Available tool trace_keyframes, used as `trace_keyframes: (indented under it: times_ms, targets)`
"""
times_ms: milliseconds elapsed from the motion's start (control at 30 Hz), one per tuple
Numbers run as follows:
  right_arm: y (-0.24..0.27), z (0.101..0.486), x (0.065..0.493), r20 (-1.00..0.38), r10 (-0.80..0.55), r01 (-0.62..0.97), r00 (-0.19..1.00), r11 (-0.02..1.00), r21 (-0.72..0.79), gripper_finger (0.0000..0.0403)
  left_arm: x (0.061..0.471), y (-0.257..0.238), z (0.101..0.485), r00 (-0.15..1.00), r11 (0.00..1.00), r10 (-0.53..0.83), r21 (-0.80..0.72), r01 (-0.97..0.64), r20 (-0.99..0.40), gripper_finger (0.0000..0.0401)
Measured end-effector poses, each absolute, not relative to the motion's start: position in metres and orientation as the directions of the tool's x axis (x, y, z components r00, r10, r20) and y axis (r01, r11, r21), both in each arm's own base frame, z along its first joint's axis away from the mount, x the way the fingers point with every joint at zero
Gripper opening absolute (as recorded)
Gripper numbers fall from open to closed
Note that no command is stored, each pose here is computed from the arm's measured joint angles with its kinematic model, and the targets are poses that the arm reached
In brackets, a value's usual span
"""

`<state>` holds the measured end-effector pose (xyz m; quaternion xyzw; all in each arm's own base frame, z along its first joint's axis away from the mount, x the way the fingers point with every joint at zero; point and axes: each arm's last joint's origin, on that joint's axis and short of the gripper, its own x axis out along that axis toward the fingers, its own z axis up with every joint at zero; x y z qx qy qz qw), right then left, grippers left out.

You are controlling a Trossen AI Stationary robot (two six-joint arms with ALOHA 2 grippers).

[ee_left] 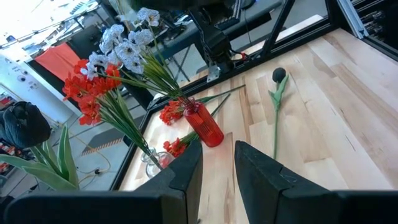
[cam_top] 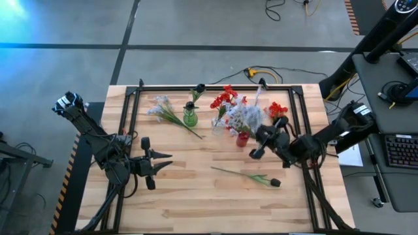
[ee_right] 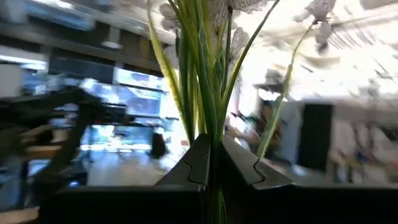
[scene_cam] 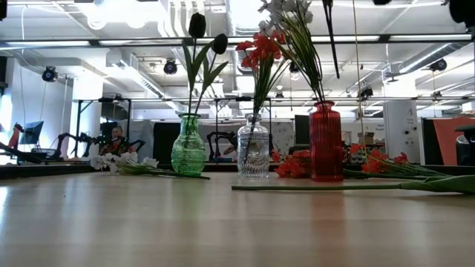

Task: Sort flowers into vase by color
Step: Put the bottom white flowers into the red vase

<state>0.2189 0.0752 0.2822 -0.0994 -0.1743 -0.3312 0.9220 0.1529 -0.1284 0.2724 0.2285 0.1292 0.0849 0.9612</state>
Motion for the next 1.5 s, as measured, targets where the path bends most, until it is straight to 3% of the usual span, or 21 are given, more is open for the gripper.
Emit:
trace_keyframes:
  times_ms: [200,433,667,833,1033,1500]
  targets:
    - [0.070,0.293,0.211,0.413,-0.569,0.634,0.711,0.773,-0.027,0.0013,0.153,-0.128,0.272,0.952,0.881,0.223,0.461,-0.105,-0.210,0.0077]
    - [0.054,0.305,0.195,0.298,-0.572,0.581,0.764,0.811,0.067,0.0013,0.153,-0.128,0.273,0.952,0.878,0.224,0.467,-0.104,-0.208,0.0077]
    - [0.038,0.310,0.186,0.362,-0.343,0.349,0.867,0.936,0.051,0.0013,0.155,-0.127,0.274,0.951,0.870,0.233,0.481,-0.110,-0.203,0.0077]
    - [0.033,0.295,0.188,0.336,-0.351,0.366,0.874,0.931,0.020,0.0013,0.156,-0.126,0.277,0.951,0.873,0.238,0.473,-0.121,-0.196,0.0077]
    - [0.034,0.284,0.188,0.439,-0.309,0.348,0.844,0.937,-0.011,0.0013,0.156,-0.126,0.277,0.951,0.866,0.238,0.486,-0.116,-0.197,0.0077]
    - [0.036,0.257,0.198,0.458,-0.315,0.393,0.831,0.916,-0.083,0.0013,0.156,-0.126,0.277,0.951,0.865,0.238,0.489,-0.115,-0.198,0.0077]
